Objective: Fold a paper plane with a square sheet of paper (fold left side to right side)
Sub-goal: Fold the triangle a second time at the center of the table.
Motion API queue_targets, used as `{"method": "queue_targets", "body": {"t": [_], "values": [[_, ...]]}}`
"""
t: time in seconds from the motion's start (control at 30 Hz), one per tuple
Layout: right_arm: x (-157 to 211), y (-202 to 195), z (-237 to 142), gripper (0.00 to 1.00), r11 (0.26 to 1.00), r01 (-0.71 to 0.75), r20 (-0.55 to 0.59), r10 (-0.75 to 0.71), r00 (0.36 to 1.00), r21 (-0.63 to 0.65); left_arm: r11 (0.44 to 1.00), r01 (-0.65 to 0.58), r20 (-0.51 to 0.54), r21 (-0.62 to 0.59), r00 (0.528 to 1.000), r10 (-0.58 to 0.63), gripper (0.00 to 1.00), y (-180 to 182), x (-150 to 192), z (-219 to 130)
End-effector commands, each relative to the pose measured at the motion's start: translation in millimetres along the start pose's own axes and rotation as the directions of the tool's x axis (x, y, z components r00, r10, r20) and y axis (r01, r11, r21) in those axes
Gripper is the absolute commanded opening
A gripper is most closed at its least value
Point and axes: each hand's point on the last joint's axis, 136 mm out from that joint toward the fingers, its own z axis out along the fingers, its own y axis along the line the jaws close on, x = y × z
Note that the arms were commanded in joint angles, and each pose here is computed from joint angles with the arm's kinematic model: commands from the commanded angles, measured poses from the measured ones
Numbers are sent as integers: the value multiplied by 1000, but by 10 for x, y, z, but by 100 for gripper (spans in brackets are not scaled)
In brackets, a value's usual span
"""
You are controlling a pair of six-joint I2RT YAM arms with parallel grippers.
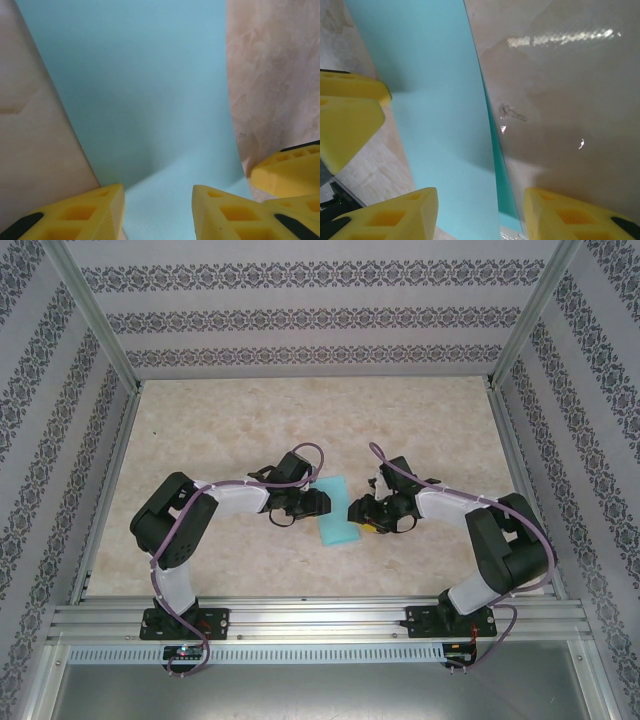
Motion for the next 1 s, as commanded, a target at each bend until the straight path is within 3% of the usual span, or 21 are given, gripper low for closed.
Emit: {"method": "queue_targets", "body": {"t": [0.0, 0.97], "values": [[-64, 76, 4, 49, 999, -16, -1, 16, 1000, -43, 1000, -20, 4, -16, 1000, 20, 41, 17, -7, 22], [-159, 193, 137, 48, 985, -88, -7, 88, 996, -147, 1000, -19, 11, 2, 1000, 19, 41, 0, 16, 3]]}}
